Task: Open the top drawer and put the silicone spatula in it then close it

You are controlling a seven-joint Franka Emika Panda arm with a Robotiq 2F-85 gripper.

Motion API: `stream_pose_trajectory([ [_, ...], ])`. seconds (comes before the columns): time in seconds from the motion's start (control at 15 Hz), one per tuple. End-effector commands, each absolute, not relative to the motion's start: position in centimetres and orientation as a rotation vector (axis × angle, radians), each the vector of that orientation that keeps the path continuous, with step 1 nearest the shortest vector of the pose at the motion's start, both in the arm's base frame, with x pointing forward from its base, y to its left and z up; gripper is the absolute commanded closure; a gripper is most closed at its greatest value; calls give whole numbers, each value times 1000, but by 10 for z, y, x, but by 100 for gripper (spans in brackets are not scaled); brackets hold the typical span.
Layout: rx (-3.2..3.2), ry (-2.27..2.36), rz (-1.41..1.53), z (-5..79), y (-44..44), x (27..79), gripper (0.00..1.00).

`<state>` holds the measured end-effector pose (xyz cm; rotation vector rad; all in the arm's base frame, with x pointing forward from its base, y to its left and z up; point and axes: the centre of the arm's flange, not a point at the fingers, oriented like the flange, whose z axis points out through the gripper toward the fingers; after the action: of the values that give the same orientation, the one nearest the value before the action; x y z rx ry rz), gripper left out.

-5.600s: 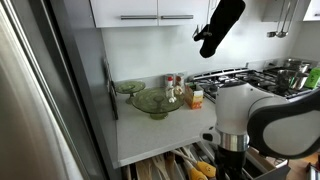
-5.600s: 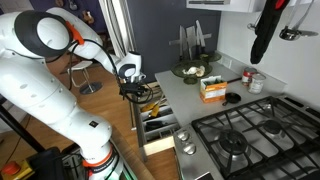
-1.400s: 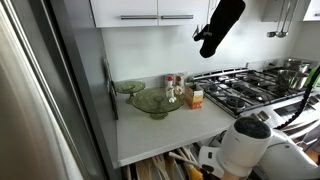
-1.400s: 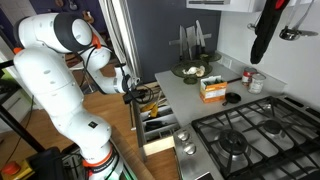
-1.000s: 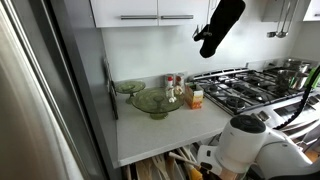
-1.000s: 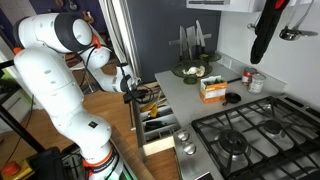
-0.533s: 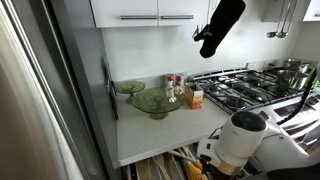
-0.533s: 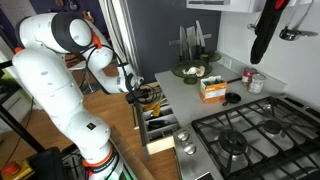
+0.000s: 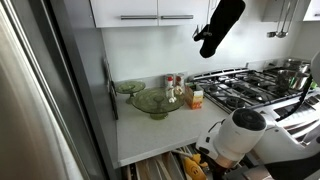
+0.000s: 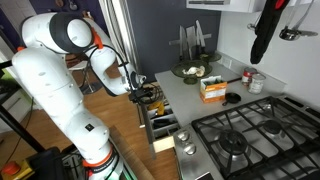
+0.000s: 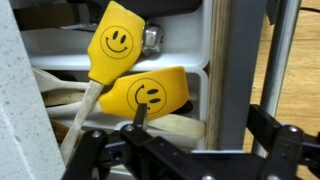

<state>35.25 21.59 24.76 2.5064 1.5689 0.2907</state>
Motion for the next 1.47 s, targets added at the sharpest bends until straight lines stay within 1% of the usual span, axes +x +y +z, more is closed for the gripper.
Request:
stream_pose_trajectory([
  [0.0, 2483, 1503, 323, 237, 212, 364, 0],
  [0.8, 2488, 1287, 473, 237, 204, 403, 0],
  [1.0, 2498, 1327, 443, 249, 206, 393, 0],
  [1.4, 2578, 1255, 476, 279, 223, 366, 0],
])
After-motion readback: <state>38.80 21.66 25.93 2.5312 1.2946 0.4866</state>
